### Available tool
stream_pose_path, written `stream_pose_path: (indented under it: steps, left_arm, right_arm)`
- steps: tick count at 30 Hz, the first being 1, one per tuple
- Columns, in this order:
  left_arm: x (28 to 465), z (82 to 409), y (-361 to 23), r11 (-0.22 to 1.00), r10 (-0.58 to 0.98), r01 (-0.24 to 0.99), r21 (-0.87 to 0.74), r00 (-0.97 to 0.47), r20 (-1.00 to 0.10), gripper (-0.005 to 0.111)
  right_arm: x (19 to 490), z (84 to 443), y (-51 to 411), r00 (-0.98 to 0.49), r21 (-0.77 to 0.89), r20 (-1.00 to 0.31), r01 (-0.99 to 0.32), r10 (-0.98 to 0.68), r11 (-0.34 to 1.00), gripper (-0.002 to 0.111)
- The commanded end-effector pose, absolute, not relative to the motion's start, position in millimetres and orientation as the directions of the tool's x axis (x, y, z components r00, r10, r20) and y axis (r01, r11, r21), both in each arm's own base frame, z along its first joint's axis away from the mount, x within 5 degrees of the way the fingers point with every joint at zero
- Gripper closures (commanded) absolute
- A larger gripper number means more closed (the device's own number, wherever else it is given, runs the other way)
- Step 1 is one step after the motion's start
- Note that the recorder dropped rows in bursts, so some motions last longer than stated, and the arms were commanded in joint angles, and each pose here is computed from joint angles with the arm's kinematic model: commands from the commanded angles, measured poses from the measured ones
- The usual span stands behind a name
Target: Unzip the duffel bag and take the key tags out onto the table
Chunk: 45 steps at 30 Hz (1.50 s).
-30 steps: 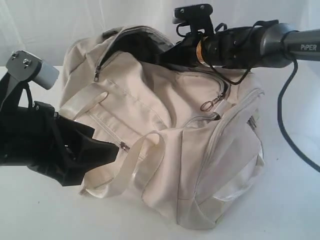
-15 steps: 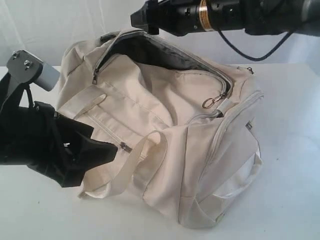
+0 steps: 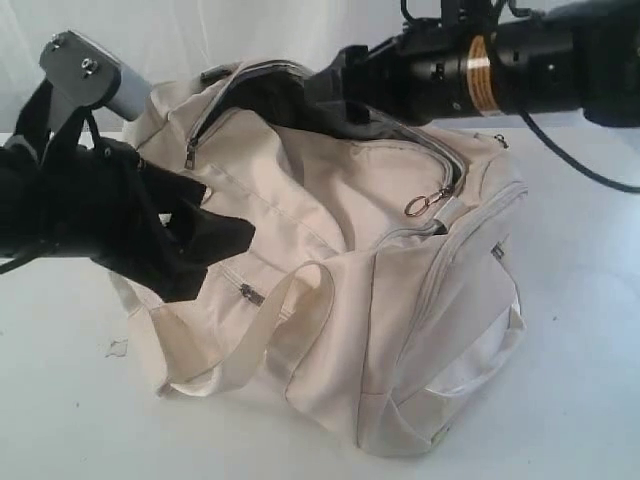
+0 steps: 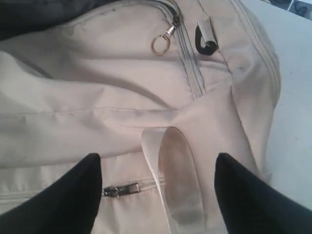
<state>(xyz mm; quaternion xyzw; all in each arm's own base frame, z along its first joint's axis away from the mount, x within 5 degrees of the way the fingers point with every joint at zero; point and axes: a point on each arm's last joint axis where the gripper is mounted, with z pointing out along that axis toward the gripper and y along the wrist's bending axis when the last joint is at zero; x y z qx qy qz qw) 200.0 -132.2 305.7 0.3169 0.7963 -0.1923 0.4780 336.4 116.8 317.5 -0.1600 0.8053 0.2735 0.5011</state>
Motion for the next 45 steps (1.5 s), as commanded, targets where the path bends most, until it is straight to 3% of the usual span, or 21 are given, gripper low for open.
stream_pose_path:
  steps: [1,8,13,22,32,40,45]
  left_arm:
    - [214.3,306.3,-135.1,0.746,0.340,0.662,0.074,-0.283,-0.897,0.039]
    - [243.5,291.5,-134.1,0.828,0.340,0.538,0.159,-0.254,-0.906,0.038]
    - [264.9,284.5,-124.9,0.897,0.318,0.384,0.217,-0.223,-0.921,0.030]
    - [300.8,254.2,-101.8,0.923,0.341,0.298,0.243,-0.339,-0.877,0.021]
    - [339.9,229.8,-82.1,0.924,0.368,0.262,0.278,-0.419,-0.830,0.021]
    - [364.8,212.9,-87.9,0.906,0.413,0.284,0.315,-0.426,-0.805,0.022]
    - [377.8,195.3,-90.6,0.903,0.421,0.286,0.320,-0.451,-0.787,0.039]
  right_arm:
    - [300.0,304.6,104.4,-0.478,0.278,-0.879,-0.503,0.005,0.819,0.045]
    - [237.8,292.1,92.2,-0.502,0.299,-0.865,-0.507,0.006,0.809,0.045]
    - [195.9,296.9,85.5,-0.486,0.340,-0.872,-0.519,0.056,0.784,0.045]
    - [138.5,295.4,72.7,-0.430,0.377,-0.891,-0.520,0.146,0.766,0.045]
    - [123.9,263.3,70.4,-0.511,0.430,-0.846,-0.484,0.152,0.762,0.045]
    - [124.7,249.8,64.7,-0.500,0.379,-0.857,-0.447,0.125,0.811,0.045]
    - [125.0,249.8,64.3,-0.490,0.362,-0.864,-0.451,0.112,0.816,0.045]
